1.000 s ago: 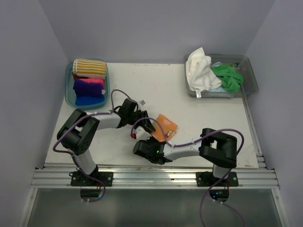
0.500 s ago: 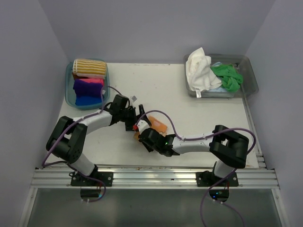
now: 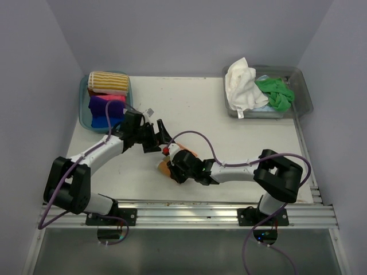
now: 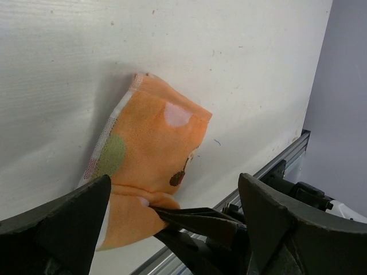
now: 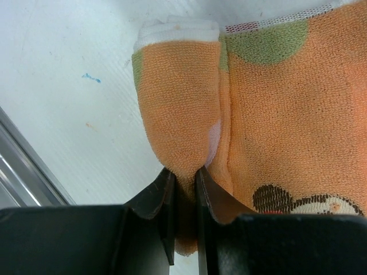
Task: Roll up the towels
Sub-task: Roll the towel
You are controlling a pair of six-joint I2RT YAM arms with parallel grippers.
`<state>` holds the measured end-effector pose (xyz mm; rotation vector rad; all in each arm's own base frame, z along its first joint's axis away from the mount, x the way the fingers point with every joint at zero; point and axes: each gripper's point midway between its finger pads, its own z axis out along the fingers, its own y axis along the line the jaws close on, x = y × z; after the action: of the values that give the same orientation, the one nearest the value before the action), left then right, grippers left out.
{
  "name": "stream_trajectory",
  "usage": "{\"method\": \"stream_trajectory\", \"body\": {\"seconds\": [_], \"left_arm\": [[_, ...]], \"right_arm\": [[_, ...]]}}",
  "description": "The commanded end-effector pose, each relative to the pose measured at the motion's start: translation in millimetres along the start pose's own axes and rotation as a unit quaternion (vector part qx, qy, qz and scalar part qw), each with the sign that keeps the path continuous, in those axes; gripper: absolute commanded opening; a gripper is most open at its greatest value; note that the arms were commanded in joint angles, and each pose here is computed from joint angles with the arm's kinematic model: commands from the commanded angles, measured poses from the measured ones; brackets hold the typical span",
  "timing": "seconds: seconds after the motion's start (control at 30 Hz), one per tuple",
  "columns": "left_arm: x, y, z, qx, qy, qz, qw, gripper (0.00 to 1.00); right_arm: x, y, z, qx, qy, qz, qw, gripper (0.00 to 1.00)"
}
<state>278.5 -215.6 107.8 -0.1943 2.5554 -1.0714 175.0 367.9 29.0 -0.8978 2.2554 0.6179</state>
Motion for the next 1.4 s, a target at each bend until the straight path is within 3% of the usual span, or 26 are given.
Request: {"method": "stream_trajectory", "body": {"seconds": [0.0,0.3,0.5,0.67,0.97,1.2,1.37], "left_arm": [[3,7,-1,-0.009,0.000,-0.013,1.000,0.95],[-8,30,-42,-0.080,-0.089,-0.073,0.990,0.83],[23,45,-39,-0.092,-0.043,-0.085,0.991,0.83],[57,50,-26,-0.056,0.007,-0.109,0.992,0.82],[74,37,-2,-0.037,0.026,-0.108,0.993,0.75],[78,38,11,-0.032,0.022,-0.119,0.992,0.64],[75,43,18,-0.042,0.013,-0.124,0.991,0.64]], "right_arm": [[34,0,-3,-0.011,0.059,0.017,0.998,0.03],[29,5,-7,-0.080,0.075,0.103,0.989,0.03],[28,4,-10,-0.139,0.099,0.191,0.967,0.02],[25,-6,-12,-0.182,0.105,0.254,0.944,0.02],[26,-17,-9,-0.239,0.116,0.345,0.900,0.03],[24,-20,-5,-0.252,0.114,0.378,0.883,0.03],[20,-22,-5,-0.266,0.110,0.400,0.870,0.04]]}}
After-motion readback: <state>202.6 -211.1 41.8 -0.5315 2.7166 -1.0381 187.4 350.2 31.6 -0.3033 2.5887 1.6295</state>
